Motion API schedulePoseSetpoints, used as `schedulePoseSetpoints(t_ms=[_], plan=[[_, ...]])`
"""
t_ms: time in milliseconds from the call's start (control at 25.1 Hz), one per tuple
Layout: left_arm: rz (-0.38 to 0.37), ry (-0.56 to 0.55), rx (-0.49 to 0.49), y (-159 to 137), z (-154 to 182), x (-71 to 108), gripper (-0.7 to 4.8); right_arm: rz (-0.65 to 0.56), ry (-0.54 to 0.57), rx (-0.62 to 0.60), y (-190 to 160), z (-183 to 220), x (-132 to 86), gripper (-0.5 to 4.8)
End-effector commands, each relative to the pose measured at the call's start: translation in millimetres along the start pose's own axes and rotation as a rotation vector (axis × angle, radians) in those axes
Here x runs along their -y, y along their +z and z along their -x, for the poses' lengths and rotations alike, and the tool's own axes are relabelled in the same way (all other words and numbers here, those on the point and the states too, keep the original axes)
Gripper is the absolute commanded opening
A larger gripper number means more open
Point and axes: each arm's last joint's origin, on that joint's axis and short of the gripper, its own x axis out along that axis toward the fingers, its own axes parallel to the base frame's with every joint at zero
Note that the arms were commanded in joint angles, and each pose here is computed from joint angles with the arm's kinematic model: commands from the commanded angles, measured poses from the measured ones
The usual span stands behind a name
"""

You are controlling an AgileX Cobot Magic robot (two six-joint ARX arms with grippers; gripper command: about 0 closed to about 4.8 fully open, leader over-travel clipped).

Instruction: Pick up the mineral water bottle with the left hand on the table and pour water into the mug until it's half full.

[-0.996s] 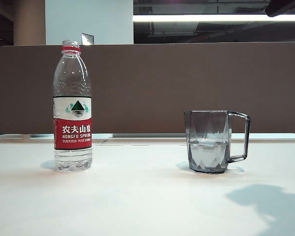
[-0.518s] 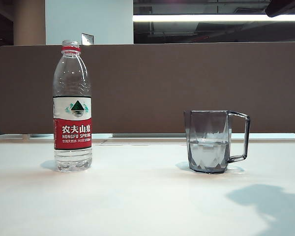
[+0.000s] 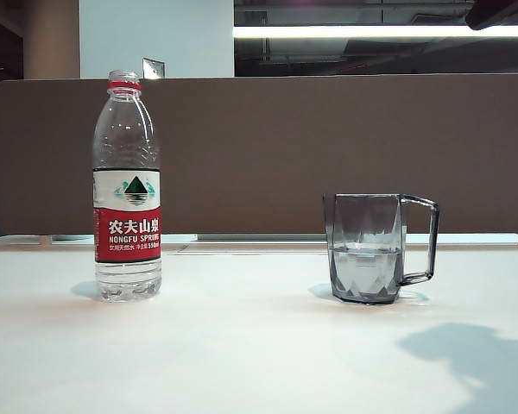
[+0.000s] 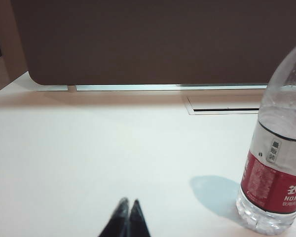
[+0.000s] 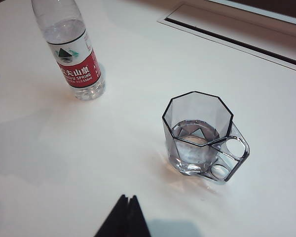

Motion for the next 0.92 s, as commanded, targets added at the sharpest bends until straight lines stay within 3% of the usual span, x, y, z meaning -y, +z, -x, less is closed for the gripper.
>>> schedulePoseSetpoints(t_ms=[40,239,399,677,917], plan=[[-0.001,0.000,0.015,2.4,0.2,-0.1,-0.06,0.004,-0.002,0.026,3.2,1.6,0.0,-0.08],[-0.001,0.000,0.015,2.4,0.2,-0.1,-0.06,0.008,-0.026,0.033,3.1,1.0,1.0,-0.08],[-0.001,0.000,0.015,2.4,0.2,-0.1,-0.06,-0.029,-0.254,0.148,-10.0,0.7,15.6,-0.08],[-0.001,0.000,0.016,2.5,0.2,-0.1,-0.06,-0.071,-0.418,0.458,-37.8,2.8,33.7,-0.08],[-0.001,0.000,0.016,2.5,0.2,-0.1,-0.06,-0.108,-0.597,0.464,-72.1,2.7,49.6,-0.08]])
